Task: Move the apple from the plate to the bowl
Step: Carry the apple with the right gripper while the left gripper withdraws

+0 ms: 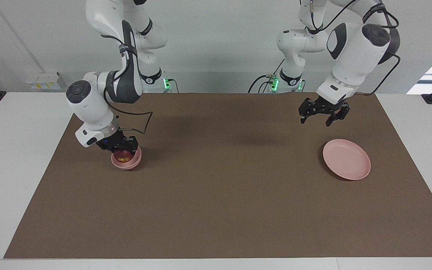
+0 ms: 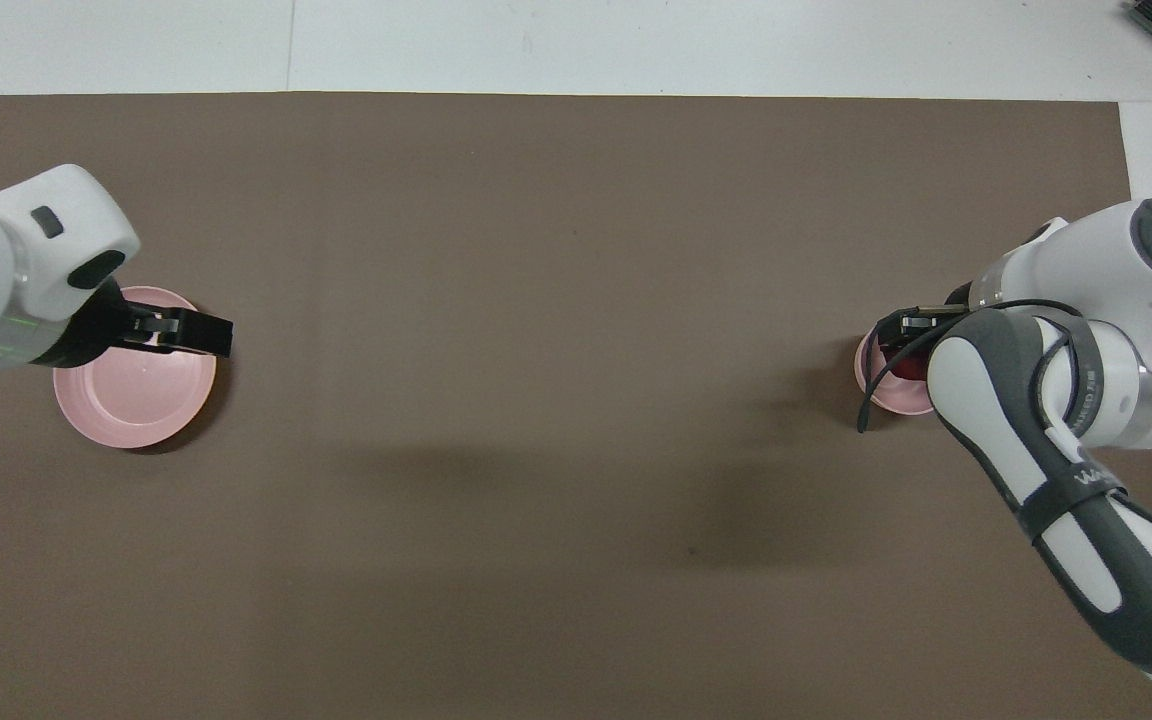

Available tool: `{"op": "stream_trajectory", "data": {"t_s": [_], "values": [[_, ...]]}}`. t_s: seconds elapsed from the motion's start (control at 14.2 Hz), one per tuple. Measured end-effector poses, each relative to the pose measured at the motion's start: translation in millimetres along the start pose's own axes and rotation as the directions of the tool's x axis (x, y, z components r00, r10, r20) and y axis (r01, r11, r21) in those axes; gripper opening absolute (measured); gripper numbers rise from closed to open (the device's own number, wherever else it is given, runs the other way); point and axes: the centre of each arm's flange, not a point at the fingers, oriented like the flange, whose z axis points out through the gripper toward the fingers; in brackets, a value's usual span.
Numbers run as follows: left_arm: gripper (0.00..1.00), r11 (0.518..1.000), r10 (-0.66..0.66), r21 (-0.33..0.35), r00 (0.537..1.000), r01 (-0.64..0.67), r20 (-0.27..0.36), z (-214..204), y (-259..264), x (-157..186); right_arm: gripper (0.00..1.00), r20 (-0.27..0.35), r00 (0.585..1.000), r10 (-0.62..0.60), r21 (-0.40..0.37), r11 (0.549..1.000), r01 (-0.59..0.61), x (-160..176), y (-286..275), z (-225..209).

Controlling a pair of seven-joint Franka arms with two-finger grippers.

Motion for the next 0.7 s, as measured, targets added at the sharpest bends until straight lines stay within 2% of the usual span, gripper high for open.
{"op": "stream_trajectory", "data": {"t_s": [0.35, 0.7], "values": [[1.00, 0.999, 0.034, 0.025, 0.999, -0.035, 0.033, -77.6, -49.0, -16.3, 0.76, 0.000, 1.000, -0.004, 0.000, 1.000, 0.004, 0.0, -2.4, 0.4], [1.00, 0.999, 0.039, 0.018, 0.997, -0.040, 0.070, -112.2, -59.2, -15.4, 0.76, -0.002, 1.000, -0.006, -0.003, 1.000, 0.006, 2.3, -3.3, 7.3]]}}
